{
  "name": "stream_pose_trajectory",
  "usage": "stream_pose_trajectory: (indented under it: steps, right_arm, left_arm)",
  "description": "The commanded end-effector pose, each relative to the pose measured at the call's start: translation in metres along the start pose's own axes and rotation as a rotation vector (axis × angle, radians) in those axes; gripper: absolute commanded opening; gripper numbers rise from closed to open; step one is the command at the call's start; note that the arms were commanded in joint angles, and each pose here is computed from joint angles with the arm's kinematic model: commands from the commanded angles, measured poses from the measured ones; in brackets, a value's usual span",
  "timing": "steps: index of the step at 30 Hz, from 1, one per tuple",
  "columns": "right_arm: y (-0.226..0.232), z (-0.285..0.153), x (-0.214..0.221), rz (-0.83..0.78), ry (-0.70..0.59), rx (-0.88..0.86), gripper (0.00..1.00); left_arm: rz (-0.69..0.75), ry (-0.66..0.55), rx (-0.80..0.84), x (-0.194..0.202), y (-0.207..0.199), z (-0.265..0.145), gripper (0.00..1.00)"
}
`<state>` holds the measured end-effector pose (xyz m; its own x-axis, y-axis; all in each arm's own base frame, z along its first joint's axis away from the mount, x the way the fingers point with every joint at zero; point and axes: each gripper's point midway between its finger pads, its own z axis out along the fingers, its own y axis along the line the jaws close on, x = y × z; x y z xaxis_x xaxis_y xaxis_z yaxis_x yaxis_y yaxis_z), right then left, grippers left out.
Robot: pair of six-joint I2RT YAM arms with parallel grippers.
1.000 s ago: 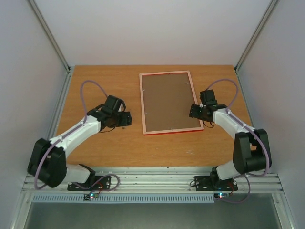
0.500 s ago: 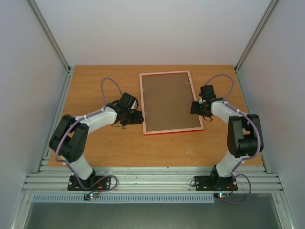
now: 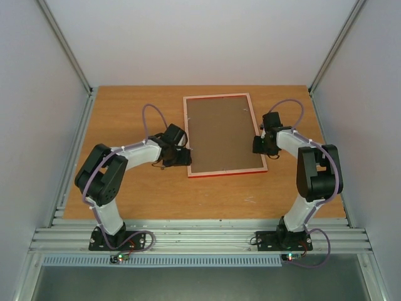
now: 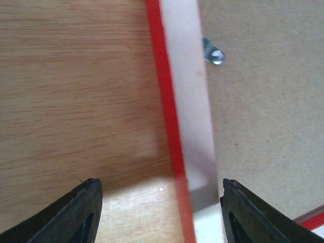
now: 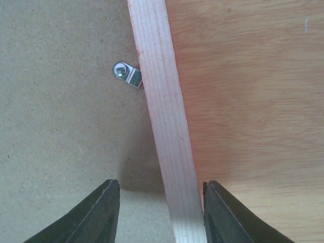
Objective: Take the photo out of the frame
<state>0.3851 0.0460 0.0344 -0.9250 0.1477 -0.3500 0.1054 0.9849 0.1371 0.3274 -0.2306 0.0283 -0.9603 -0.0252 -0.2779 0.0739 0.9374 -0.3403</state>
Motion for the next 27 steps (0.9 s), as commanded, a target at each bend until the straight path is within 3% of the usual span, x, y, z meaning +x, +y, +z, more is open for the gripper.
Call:
stream_pose_trajectory:
  steps: [1, 5, 9, 27]
  right_arm:
    - [0.007, -0.004, 0.007, -0.001, 0.039, -0.048, 0.46]
    - [0.012, -0.005, 0.022, 0.015, 0.073, -0.09, 0.39]
    - [0.021, -0.012, 0.039, 0.027, 0.095, -0.131, 0.38]
    - [0.075, -0.055, 0.138, -0.081, 0.172, -0.185, 0.36]
  left_arm:
    - [0.032, -0.027, 0.043, -0.007, -0.02, 0.0, 0.64]
    - [0.039, -0.016, 0.06, -0.001, -0.025, 0.0, 0.57]
    - [0.044, -0.014, 0.076, 0.006, -0.029, -0.006, 0.54]
    - [0.017, -0.013, 0.133, 0.08, -0.021, -0.053, 0.53]
